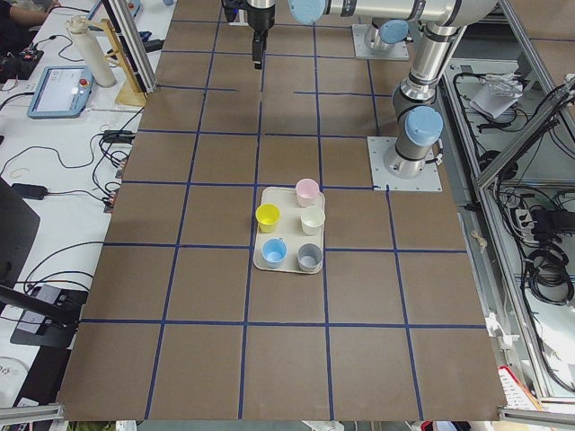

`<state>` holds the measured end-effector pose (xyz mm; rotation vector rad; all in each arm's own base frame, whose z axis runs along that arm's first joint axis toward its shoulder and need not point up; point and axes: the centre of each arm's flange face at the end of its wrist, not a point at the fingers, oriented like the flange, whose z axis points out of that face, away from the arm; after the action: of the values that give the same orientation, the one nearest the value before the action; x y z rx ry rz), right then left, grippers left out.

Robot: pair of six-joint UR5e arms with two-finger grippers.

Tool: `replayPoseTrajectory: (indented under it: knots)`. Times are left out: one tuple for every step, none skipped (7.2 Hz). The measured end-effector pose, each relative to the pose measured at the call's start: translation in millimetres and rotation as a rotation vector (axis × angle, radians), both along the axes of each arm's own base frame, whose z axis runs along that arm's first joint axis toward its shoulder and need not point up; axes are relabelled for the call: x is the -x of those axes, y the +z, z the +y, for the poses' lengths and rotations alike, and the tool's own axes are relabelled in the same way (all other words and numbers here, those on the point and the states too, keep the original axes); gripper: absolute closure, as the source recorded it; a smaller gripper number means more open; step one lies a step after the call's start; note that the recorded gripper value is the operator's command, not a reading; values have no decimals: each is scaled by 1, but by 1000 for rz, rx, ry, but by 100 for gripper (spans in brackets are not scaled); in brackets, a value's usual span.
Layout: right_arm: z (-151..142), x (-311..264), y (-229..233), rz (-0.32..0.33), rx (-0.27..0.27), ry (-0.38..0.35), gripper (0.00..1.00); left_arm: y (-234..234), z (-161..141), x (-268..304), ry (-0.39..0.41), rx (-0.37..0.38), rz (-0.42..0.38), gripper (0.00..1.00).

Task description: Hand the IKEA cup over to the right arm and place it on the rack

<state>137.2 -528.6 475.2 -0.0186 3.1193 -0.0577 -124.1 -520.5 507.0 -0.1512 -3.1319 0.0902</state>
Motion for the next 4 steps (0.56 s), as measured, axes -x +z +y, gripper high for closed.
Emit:
replayPoseTrajectory:
  knots:
    - [5,-11,10,3,-10,-35,0,0,0,0,0,0,1,0]
    - [6,-16,16,5,-16,-60,0,0,0,0,0,-1,2,0]
    - [5,-18,23,7,-19,-81,0,-1,0,0,0,-2,3,0]
    - [5,-19,29,10,-26,-90,0,-1,0,0,0,-3,3,0]
